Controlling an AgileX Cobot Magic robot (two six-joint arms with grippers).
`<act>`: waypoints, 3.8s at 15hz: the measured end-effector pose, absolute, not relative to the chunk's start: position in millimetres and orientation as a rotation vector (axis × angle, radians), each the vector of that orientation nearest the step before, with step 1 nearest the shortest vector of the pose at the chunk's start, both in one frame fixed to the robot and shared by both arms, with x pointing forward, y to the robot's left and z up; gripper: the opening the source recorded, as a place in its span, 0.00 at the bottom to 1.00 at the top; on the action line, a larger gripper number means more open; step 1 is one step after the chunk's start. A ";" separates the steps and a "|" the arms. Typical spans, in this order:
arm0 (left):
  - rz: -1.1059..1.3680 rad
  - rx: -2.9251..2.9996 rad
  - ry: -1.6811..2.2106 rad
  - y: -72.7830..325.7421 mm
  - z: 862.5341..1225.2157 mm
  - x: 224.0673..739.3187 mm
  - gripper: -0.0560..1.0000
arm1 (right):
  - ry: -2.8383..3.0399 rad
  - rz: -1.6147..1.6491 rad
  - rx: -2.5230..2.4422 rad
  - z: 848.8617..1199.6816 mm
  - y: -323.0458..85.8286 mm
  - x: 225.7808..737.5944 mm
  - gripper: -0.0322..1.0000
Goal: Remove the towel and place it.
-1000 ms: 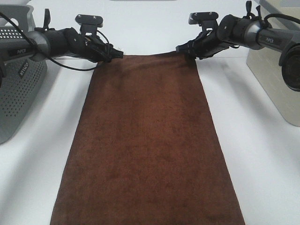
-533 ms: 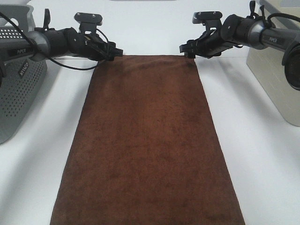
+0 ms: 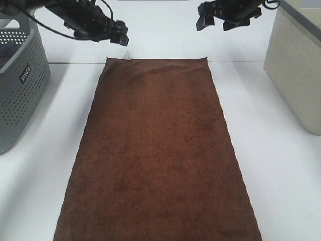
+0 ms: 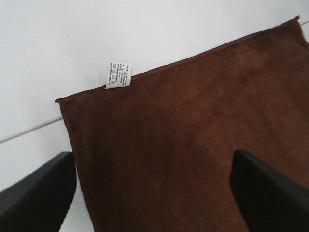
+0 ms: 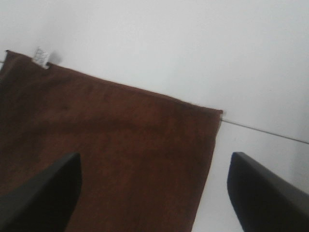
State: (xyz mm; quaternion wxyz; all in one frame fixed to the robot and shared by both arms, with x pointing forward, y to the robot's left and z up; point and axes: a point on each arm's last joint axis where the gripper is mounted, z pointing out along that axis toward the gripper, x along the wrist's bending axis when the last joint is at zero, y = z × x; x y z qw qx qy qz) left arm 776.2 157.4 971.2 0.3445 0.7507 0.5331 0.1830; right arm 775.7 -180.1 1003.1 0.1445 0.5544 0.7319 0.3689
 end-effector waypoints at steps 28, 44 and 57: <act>0.924 1.699 1.731 310.6 1160.8 344.2 0.81 | 1.699 0.921 1.627 1158.0 -292.4 264.2 0.81; 0.938 1.515 1.548 300.6 1053.0 234.2 0.80 | 1.654 0.964 1.508 1055.7 -293.0 226.0 0.80; 0.933 1.514 1.547 300.2 1053.0 234.2 0.80 | 1.621 0.973 1.483 1052.8 -294.1 232.5 0.80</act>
